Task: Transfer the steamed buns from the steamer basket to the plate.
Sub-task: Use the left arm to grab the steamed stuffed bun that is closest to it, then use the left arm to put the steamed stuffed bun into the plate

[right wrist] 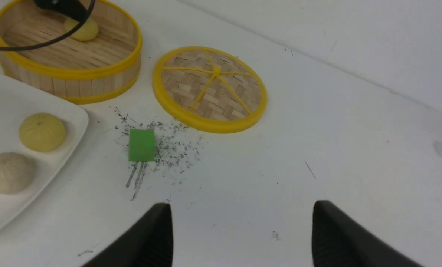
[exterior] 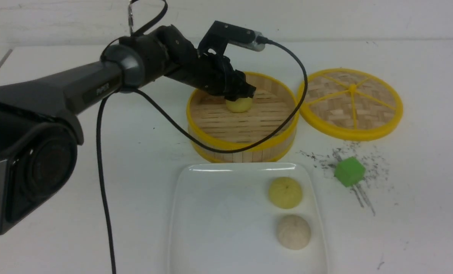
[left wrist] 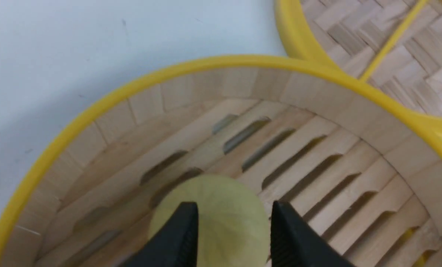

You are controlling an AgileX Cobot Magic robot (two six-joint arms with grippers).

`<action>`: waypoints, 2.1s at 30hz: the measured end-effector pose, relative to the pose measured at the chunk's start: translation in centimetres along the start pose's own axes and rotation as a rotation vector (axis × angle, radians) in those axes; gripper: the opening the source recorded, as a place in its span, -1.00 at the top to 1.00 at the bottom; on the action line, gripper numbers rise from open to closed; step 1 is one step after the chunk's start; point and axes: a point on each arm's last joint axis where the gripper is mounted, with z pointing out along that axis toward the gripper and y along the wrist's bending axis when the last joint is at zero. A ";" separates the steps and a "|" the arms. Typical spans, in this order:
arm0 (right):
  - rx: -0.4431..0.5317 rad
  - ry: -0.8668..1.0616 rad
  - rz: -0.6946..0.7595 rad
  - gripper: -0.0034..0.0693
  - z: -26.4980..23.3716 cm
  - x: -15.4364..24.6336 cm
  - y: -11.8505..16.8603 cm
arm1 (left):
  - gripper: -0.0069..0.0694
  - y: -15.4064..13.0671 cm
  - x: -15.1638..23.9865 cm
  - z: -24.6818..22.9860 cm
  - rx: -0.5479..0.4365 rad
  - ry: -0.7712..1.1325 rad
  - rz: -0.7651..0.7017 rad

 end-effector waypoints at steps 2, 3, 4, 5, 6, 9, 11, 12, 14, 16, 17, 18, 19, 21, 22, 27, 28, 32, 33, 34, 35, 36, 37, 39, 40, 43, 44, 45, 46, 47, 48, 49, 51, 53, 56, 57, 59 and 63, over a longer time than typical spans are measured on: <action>0.000 0.000 0.000 -0.46 0.0 0.0 0.0 | 0.02 0.0 0.0 0.0 -0.004 0.002 0.009; 0.000 0.000 0.000 -0.46 0.0 0.0 0.0 | 0.02 0.1 0.0 0.0 -0.008 0.004 0.016; 0.000 0.000 0.000 -0.46 0.0 0.0 0.0 | 0.02 0.1 0.0 0.0 -0.014 0.004 0.027; 0.000 0.000 0.000 -0.46 0.0 0.0 0.0 | 0.02 0.2 0.0 0.0 -0.021 0.003 0.034; 0.000 0.000 0.000 -0.46 0.0 0.0 0.0 | 0.02 0.2 0.0 0.0 -0.024 0.001 0.037; -0.006 0.000 0.004 -0.46 0.0 0.0 0.1 | 0.02 0.4 0.1 0.2 -0.039 -0.007 0.045; -0.008 -0.001 0.005 -0.46 0.0 0.0 0.1 | 0.02 0.5 0.5 0.7 -0.043 -0.001 0.043; -0.009 -0.001 0.005 -0.46 0.0 0.0 0.1 | 0.02 0.5 0.7 1.0 -0.042 0.006 0.041; -0.009 -0.001 0.005 -0.46 0.0 0.0 0.1 | 0.02 0.6 1.1 1.4 -0.040 0.016 0.038; -0.009 0.000 0.005 -0.46 0.0 0.0 0.1 | 0.03 0.7 1.7 2.0 -0.039 0.030 0.034; -0.009 0.001 0.005 -0.46 0.0 0.0 0.1 | 0.03 0.8 1.9 2.2 -0.041 0.030 0.032; -0.009 0.002 0.005 -0.46 0.0 0.0 0.1 | 0.03 0.8 1.9 2.2 -0.043 0.028 0.031; -0.009 0.003 0.005 -0.46 0.0 0.0 0.1 | 0.03 0.8 1.8 2.2 -0.044 0.026 0.031; -0.010 0.004 0.005 -0.46 0.0 0.0 0.1 | 0.06 0.8 1.7 2.2 -0.047 0.020 0.032; -0.010 0.004 0.005 -0.46 0.0 0.0 0.1 | 0.10 0.8 1.7 2.2 -0.049 0.018 0.032; -0.010 0.006 0.004 -0.46 0.0 0.1 0.1 | 0.58 0.8 1.7 2.2 -0.050 0.017 0.032; -0.010 0.006 0.004 -0.46 0.0 0.1 0.1 | 0.71 0.8 1.7 2.2 -0.050 0.017 0.028; -0.010 0.006 0.004 -0.46 0.0 0.1 0.1 | 0.76 0.8 1.7 2.2 -0.044 0.023 -0.004; -0.010 0.006 0.004 -0.46 0.0 0.1 0.1 | 0.76 0.7 1.7 2.1 -0.042 0.027 -0.005; -0.010 0.006 0.004 -0.46 0.0 0.1 0.1 | 0.77 0.7 1.6 2.0 -0.041 0.028 -0.002; -0.010 0.006 0.003 -0.46 0.0 0.1 0.1 | 0.77 0.7 1.6 1.9 -0.040 0.029 -0.001; -0.010 0.006 -0.003 -0.46 0.0 0.1 0.1 | 0.77 0.5 1.2 1.3 -0.034 0.031 0.010; -0.010 0.006 -0.006 -0.46 0.0 0.1 0.1 | 0.77 0.4 0.6 0.6 -0.030 0.029 0.020; -0.010 0.006 -0.007 -0.46 0.0 0.1 0.1 | 0.77 0.2 0.4 0.3 -0.025 0.031 0.026; -0.010 0.006 -0.008 -0.46 0.0 0.1 0.1 | 0.77 0.0 -0.5 -1.0 -0.021 0.021 0.042; -0.010 0.006 -0.008 -0.46 0.0 0.1 0.1 | 0.77 -0.6 -2.7 -4.1 -0.021 -0.021 0.071; -0.010 0.005 -0.008 -0.46 0.0 0.1 0.1 | 0.77 -0.8 -3.3 -5.0 -0.017 -0.028 0.076; -0.009 0.003 -0.008 -0.46 0.0 0.0 0.1 | 0.77 -1.1 -3.9 -6.1 -0.015 -0.039 0.077; -0.009 0.003 -0.008 -0.46 0.0 0.0 0.1 | 0.77 -1.1 -3.9 -6.1 -0.014 -0.036 0.078; -0.009 0.000 -0.008 -0.46 0.0 0.0 0.1 | 0.77 -1.5 -4.9 -8.1 -0.016 -0.049 0.082; -0.009 0.000 -0.008 -0.46 0.0 0.0 0.1 | 0.77 -1.5 -5.0 -8.3 -0.015 -0.051 0.080; -0.009 -0.001 -0.008 -0.46 0.0 0.0 0.1 | 0.77 -1.9 -5.6 -9.9 -0.020 -0.045 0.085; -0.009 -0.001 -0.008 -0.46 0.0 0.0 0.1 | 0.77 -2.2 -6.2 -11.8 -0.025 -0.030 0.075; -0.009 -0.001 -0.008 -0.46 0.0 0.0 0.1 | 0.77 -2.6 -6.5 -13.5 -0.032 0.000 0.067; -0.009 -0.001 -0.008 -0.46 0.0 0.0 0.1 | 0.77 -3.0 -6.7 -16.0 -0.048 0.043 0.063; -0.009 -0.001 -0.008 -0.46 0.0 0.0 0.1 | 0.77 -3.0 -6.8 -16.2 -0.047 0.044 0.060; -0.009 -0.001 -0.010 -0.46 0.0 0.0 0.1 | 0.76 -3.4 -6.8 -18.0 -0.061 0.064 0.050; -0.009 -0.001 -0.010 -0.46 0.0 0.0 0.1 | 0.76 -4.7 -7.4 -22.9 -0.057 0.089 -0.010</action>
